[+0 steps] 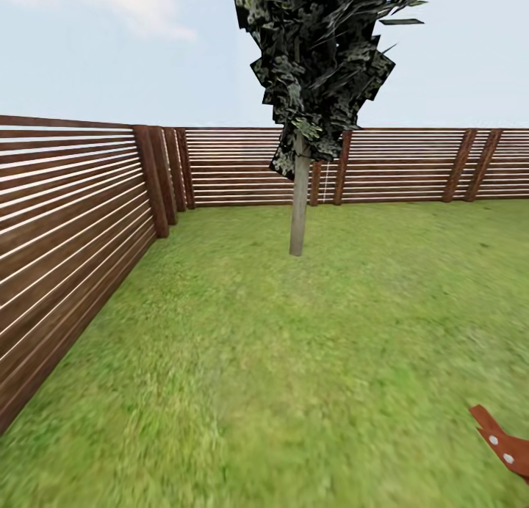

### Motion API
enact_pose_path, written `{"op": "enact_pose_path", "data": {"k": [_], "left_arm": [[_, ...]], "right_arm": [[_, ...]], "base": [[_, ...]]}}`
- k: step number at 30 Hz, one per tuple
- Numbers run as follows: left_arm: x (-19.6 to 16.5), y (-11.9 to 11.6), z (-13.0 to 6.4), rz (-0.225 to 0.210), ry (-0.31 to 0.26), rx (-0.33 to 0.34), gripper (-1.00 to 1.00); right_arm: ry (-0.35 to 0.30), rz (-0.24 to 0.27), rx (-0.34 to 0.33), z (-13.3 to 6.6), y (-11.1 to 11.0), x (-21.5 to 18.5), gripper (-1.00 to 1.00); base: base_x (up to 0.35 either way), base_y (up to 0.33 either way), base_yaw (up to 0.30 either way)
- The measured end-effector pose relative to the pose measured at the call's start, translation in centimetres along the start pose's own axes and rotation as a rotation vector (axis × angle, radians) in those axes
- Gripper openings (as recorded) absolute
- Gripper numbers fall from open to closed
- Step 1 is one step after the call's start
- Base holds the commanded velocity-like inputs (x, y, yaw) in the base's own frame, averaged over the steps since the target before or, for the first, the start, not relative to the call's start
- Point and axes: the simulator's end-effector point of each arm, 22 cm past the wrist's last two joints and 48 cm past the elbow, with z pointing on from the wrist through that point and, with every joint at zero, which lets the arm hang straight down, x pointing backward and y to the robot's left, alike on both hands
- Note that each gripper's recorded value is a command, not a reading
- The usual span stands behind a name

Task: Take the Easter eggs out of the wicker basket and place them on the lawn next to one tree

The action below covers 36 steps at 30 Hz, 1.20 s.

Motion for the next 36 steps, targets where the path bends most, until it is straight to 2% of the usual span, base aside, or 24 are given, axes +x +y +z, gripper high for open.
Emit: {"op": "enact_pose_path", "data": {"k": [36], "left_arm": [[-0.5,0.23,0.0,-0.001,-0.012,-0.003,1.0]], "right_arm": [[0.0,0.003,-0.001,0.0,-0.1,0.0,1.0]], "base": [[0.338,0.0,0.0]]}}
